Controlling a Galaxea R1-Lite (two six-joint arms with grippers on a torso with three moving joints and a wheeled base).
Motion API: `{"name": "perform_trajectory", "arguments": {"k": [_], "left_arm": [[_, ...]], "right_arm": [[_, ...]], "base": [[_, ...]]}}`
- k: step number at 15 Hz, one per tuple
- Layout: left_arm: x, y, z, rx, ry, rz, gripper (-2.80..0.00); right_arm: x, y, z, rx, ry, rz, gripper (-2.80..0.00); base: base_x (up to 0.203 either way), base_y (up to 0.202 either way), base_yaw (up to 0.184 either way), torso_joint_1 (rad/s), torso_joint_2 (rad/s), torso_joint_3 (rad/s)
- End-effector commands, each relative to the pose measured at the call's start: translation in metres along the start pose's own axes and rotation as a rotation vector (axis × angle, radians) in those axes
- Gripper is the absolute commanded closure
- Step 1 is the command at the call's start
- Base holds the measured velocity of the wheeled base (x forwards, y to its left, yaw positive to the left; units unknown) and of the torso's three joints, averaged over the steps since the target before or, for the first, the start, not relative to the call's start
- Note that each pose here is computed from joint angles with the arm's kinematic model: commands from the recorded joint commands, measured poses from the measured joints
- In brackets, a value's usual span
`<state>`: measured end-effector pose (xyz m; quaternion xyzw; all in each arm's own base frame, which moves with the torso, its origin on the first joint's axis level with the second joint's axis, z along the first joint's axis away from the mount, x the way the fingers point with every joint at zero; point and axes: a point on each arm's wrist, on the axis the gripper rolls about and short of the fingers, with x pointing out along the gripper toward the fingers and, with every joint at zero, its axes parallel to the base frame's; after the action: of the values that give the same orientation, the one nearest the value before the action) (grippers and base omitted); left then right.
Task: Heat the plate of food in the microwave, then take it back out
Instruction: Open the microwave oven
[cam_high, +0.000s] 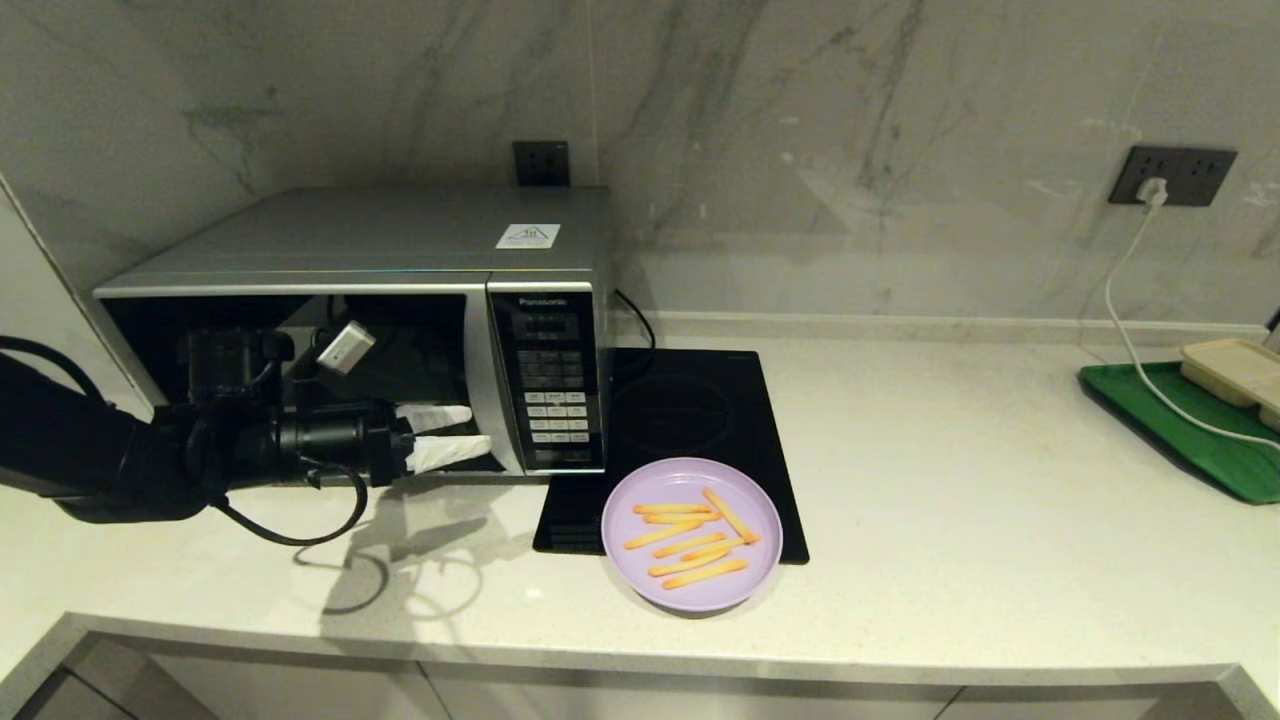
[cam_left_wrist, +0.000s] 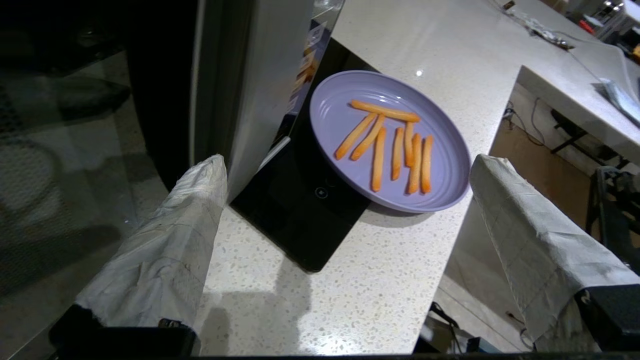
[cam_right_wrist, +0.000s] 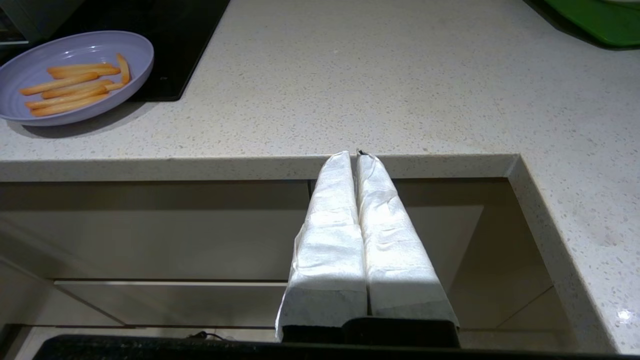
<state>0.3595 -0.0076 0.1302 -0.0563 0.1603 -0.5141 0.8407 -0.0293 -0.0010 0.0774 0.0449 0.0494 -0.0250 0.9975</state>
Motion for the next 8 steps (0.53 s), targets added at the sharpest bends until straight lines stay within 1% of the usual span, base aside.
{"name": "perform_trajectory", "arguments": {"k": [1,4,7,8], "left_arm": [[0.000,0.000,0.000,0.009,0.000,0.008,-2.80],[0.013,-0.001,-0.004,0.008,0.018,-0.008,-2.80],[0.028,-0.006,-0.006,0.010,0.035,-0.040,-2.80],[0.030,-0.004,-0.006,0.014,0.036,-0.035,-2.80]], "right_arm": [[0.000,0.000,0.000,0.001,0.002,0.000,0.00],[0.000,0.000,0.000,0.000,0.002,0.000,0.00],[0.000,0.000,0.000,0.001,0.002,0.001,0.00],[0.000,0.000,0.000,0.001,0.002,-0.001,0.00]], "base": [[0.000,0.000,0.000,0.000,0.00,0.000],[0.000,0.000,0.000,0.000,0.00,0.000],[0.000,0.000,0.000,0.000,0.00,0.000],[0.000,0.000,0.000,0.000,0.00,0.000]]}}
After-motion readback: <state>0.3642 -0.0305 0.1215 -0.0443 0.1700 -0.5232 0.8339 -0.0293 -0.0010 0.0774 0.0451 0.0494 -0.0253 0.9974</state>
